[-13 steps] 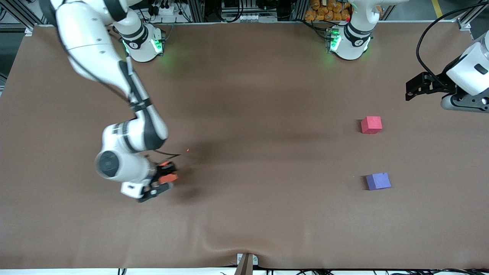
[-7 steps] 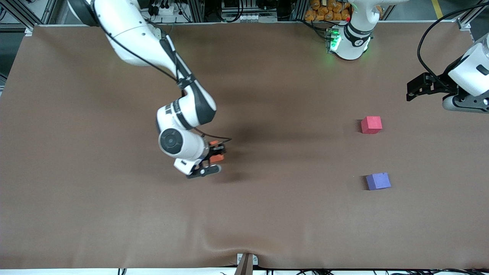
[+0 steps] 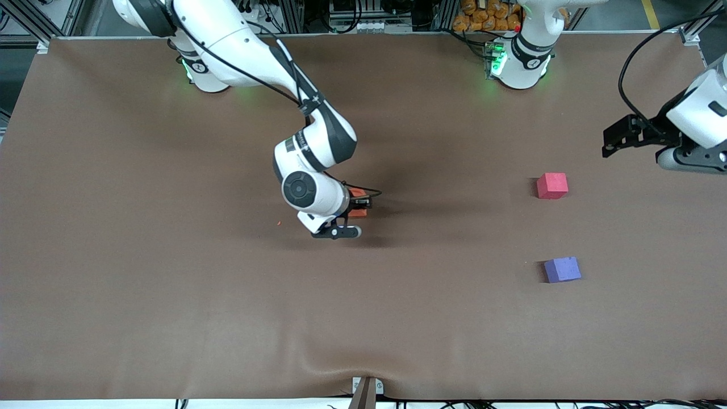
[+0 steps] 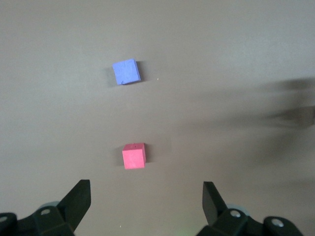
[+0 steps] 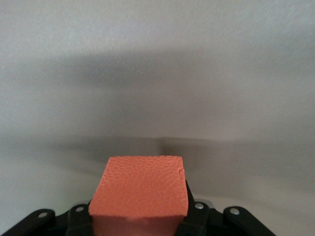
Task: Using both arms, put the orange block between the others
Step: 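Carry the orange cube to mid-table with the right gripper and release it, then grasp the orange cube with the left gripper while the right gripper withdraws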
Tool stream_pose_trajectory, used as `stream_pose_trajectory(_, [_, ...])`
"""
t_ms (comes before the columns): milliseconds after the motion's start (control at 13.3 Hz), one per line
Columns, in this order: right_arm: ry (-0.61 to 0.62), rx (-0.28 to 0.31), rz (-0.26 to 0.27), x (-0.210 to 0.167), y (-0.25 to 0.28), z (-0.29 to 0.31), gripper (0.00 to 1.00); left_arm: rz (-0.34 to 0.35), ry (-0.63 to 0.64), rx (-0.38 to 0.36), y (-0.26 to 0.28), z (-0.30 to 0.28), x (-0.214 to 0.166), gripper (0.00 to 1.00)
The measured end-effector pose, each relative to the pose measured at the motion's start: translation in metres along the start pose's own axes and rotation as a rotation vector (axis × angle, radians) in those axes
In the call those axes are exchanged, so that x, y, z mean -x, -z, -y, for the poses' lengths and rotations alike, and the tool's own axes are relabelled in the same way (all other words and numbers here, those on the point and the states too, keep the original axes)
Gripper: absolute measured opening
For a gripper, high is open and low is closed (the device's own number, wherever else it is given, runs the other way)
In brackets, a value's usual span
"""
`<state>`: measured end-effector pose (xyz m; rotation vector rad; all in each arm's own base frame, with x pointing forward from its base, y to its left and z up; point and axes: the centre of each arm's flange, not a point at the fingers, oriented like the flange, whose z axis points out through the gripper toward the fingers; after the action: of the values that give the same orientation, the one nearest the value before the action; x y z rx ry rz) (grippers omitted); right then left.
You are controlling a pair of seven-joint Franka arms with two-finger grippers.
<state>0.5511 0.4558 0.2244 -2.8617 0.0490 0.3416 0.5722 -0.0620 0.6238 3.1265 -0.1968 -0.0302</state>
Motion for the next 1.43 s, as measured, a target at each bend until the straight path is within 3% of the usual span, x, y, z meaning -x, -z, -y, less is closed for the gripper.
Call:
stream_pose_trajectory(75, [-0.003,0.001,0.000,-0.001,-0.001,-0.001,0.59,0.002,-0.001,0.002,-0.007,0.000,-0.005,1.00])
stream_pose_trajectory(376, [-0.042,-0.001,-0.047,-0.023,0.019,-0.022,0.99,-0.042,-0.002,0.008,-0.029,0.001,-0.031,1.00])
stream_pose_trajectory(676, [-0.089,-0.048,-0.116,-0.053,0.087,-0.046,1.00,-0.127,-0.009,0.023,-0.036,-0.004,-0.050,1.00])
stream_pose_trajectory(826, [-0.103,-0.061,-0.090,-0.052,0.132,-0.058,1.00,-0.116,-0.011,0.043,-0.053,-0.007,-0.059,1.00])
stream_pose_trajectory(977, [-0.127,-0.058,-0.027,-0.045,0.183,-0.084,1.00,-0.077,-0.019,0.057,-0.078,-0.032,-0.068,1.00])
stream_pose_trajectory(1202, [-0.178,-0.032,0.017,-0.035,0.268,-0.148,1.00,0.015,-0.004,0.070,-0.128,-0.139,-0.070,1.00])
stream_pose_trajectory(1427, [-0.206,0.026,-0.050,-0.018,0.352,-0.213,1.00,0.118,0.057,0.042,-0.208,-0.275,-0.049,1.00])
